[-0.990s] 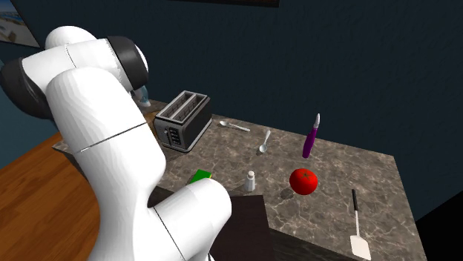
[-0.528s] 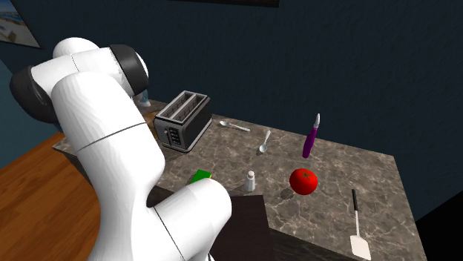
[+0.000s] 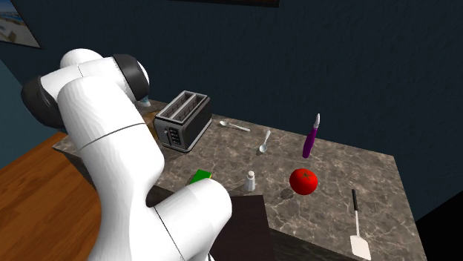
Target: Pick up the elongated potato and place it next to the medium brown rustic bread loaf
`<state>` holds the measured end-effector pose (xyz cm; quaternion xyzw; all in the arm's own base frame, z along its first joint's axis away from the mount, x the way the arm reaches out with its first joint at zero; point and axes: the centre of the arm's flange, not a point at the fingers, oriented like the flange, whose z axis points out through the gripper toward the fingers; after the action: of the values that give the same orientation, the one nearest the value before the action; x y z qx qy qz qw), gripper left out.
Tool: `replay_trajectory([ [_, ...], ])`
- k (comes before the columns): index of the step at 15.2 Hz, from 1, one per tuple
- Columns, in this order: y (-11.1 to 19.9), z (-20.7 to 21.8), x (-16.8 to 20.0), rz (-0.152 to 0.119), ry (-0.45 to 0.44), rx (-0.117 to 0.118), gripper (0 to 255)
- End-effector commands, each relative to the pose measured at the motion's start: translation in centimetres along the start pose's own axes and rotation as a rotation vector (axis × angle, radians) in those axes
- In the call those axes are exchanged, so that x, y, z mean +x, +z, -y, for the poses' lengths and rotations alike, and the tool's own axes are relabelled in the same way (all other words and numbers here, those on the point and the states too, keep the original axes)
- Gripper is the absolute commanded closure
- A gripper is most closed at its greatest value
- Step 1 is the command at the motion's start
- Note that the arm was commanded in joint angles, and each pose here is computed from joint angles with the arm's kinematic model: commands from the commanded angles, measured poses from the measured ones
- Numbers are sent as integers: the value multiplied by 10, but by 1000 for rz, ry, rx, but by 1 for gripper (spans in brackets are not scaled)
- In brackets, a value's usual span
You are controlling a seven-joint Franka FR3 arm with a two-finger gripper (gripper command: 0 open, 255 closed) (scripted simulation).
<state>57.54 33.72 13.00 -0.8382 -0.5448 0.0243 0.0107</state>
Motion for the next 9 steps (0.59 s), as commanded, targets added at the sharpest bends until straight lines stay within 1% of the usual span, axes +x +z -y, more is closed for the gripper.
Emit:
replay_trajectory([
  [1,19,1,-6,15,2,8,255],
  [3,30,0,-6,15,2,8,255],
  [9,30,0,-6,15,2,8,255],
])
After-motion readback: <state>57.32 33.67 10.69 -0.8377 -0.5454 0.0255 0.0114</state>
